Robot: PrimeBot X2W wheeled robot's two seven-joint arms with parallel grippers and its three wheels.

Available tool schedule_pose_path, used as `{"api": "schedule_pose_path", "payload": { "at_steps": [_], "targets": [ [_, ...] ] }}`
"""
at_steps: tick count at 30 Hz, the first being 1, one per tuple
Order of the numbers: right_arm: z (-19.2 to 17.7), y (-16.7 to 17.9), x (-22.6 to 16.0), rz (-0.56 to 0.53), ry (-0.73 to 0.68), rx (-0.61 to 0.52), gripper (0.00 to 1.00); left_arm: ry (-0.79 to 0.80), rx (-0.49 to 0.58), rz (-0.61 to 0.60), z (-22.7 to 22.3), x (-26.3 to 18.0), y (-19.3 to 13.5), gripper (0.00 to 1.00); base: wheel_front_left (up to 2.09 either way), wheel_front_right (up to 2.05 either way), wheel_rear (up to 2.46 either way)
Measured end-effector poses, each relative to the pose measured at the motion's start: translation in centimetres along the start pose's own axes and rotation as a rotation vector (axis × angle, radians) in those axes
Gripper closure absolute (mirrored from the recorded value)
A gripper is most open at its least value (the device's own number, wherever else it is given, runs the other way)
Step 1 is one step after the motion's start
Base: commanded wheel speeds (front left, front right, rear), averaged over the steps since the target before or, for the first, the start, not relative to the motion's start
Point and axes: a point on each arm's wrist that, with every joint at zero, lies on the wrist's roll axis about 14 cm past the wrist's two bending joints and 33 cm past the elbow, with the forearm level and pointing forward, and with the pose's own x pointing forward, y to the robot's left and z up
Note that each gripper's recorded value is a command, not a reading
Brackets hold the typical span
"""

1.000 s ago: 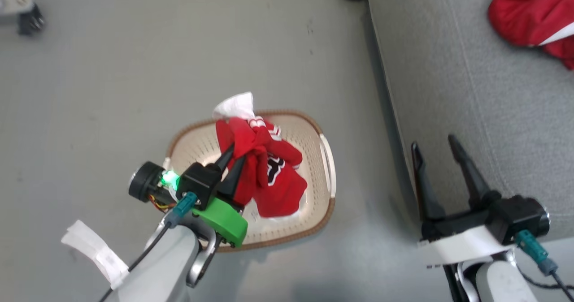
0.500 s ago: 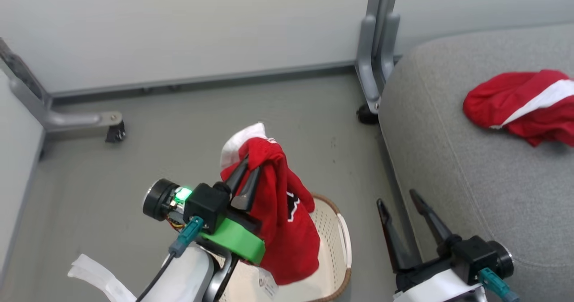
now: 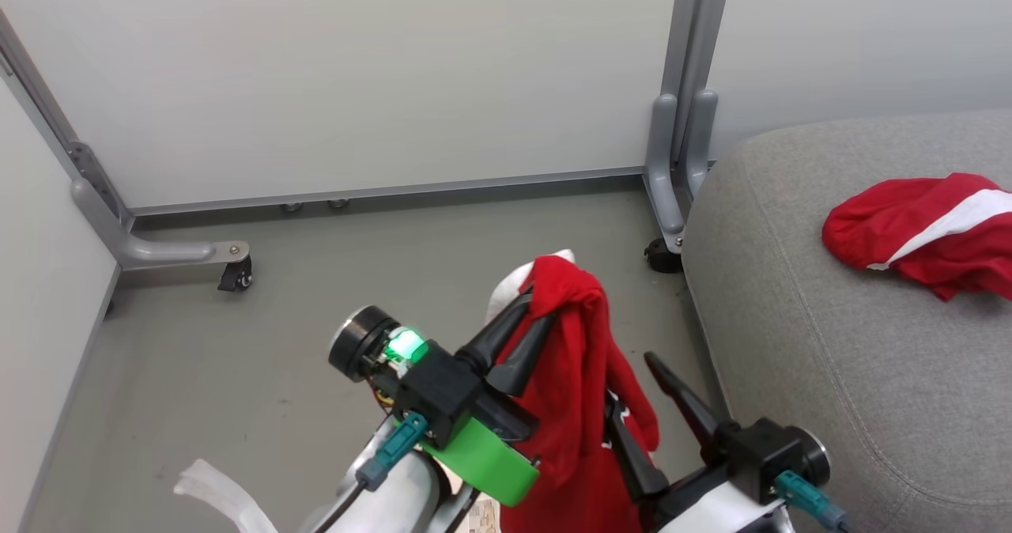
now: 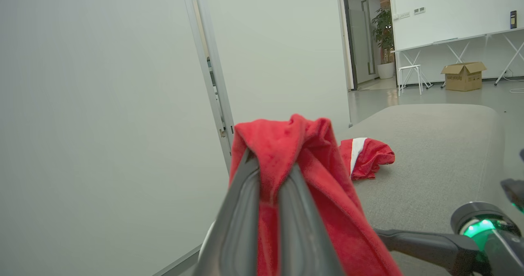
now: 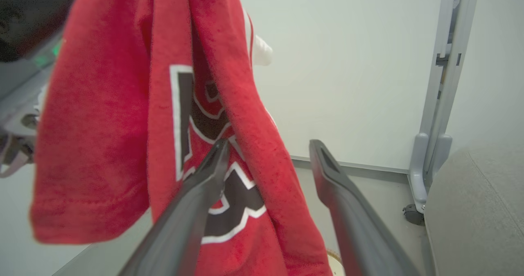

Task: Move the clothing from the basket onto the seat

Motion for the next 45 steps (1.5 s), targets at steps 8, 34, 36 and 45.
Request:
{"api": "schedule_pose_path", "payload": {
  "at_steps": [8, 34, 36, 45],
  "targets": [
    [-4.5, 0.2, -1.1, 0.007, 0.144, 0.004, 0.67, -0.040, 0.003, -0.039, 1.3, 0.5, -1.1, 1.00, 0.00, 0.00, 0.00],
    [-5.0, -1.5, -1.3, -0.051, 0.160, 0.033, 1.00, 0.140, 0.031, -0.003, -3.1, -0.7, 1.1, 0.00, 0.00, 0.00, 0.00],
    [-5.0, -1.5, -1.3, -0.052, 0.159, 0.034, 1.00, 0.145, 0.030, -0.004, -3.2, -0.7, 1.1, 0.00, 0.00, 0.00, 0.00],
    [-4.6, -2.2, -1.5, -0.075, 0.145, 0.031, 1.00, 0.161, 0.030, -0.013, -3.7, -0.8, 1.0, 0.00, 0.00, 0.00, 0.00]
  ]
}}
